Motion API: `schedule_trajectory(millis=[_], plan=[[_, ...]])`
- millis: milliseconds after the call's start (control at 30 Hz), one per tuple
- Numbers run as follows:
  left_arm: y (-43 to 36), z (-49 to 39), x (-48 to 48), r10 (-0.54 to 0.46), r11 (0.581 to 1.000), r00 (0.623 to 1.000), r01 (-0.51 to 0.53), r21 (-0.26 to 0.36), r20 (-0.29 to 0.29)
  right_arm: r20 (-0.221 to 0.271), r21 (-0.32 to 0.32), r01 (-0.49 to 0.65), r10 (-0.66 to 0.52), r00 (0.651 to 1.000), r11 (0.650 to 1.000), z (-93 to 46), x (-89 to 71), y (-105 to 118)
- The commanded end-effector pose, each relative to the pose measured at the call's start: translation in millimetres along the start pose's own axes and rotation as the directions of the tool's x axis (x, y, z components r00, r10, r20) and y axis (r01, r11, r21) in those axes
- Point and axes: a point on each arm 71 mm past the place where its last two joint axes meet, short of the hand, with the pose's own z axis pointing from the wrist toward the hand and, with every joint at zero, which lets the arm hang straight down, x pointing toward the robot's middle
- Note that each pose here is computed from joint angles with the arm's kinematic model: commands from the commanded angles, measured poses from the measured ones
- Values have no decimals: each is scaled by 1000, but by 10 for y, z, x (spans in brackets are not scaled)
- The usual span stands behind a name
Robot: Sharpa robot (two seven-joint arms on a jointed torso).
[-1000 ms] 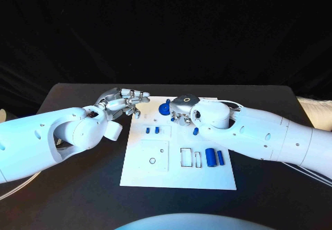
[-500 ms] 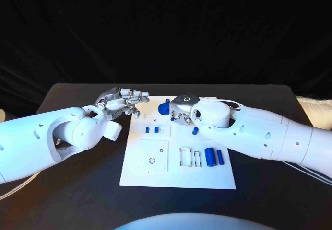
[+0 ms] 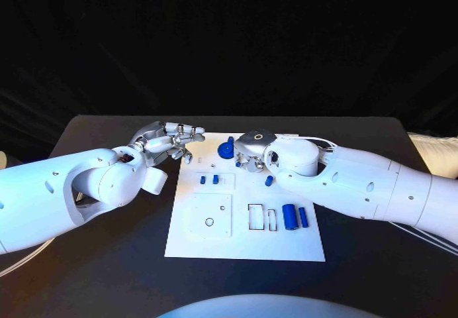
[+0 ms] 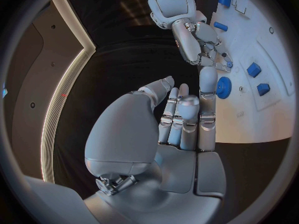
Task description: Assemble the parts on the task board
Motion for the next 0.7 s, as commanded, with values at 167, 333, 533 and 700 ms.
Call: schedule_trajectory(millis=[167, 333, 533, 700], plan=[[-9, 0, 9, 3, 1000, 1000, -3, 5, -1, -106, -14, -22, 20, 994, 1000, -56, 279, -128], [-8, 0, 10, 3, 1000, 1000, -3, 4, -1, -81, -20, -46, 44, 996, 999, -73, 283, -189], [-8, 1, 14, 2, 1000, 1000, -2, 4, -2, -46, -32, -82, 80, 996, 996, -80, 287, -257], [-8, 2, 15, 2, 1000, 1000, -2, 4, -3, -33, -37, -100, 99, 995, 994, -79, 295, -288]])
